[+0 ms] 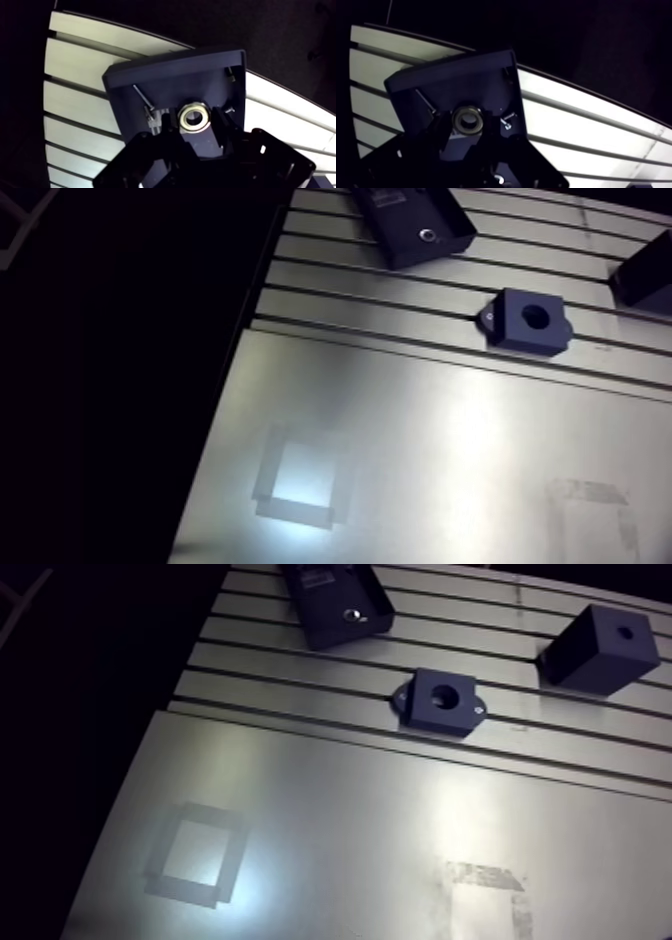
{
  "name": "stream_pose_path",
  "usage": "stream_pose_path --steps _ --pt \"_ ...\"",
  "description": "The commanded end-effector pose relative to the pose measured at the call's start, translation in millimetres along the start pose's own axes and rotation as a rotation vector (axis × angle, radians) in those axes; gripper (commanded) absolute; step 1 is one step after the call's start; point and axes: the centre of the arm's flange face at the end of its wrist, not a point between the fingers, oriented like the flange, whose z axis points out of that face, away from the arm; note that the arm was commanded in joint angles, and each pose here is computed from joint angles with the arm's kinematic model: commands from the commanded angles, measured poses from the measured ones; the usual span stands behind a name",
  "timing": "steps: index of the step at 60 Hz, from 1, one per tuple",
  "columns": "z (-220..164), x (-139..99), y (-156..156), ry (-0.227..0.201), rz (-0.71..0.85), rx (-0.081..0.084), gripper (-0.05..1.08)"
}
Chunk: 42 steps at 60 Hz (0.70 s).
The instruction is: Pick up the bearing and press it into the housing until flush.
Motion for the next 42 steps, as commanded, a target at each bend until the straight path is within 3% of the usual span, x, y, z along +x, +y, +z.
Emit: stream_pose_path --steps 1,14,21,24,42 --pt "-27.9 -2.9 -3.2 0.019 -0.004 -0.002 0.56" --pt "-66.1 -18.0 -0.9 0.033 0.005 -0.004 0.58" --pt "-104.9 -37.0 4.0 0.032 0.036 -0.007 0.59" --pt "-130.9 -53.9 14.5 0.055 0.076 -0.01 0.59" --pt "-145.8 -110.8 65.0 0.089 0.172 -0.017 0.59"
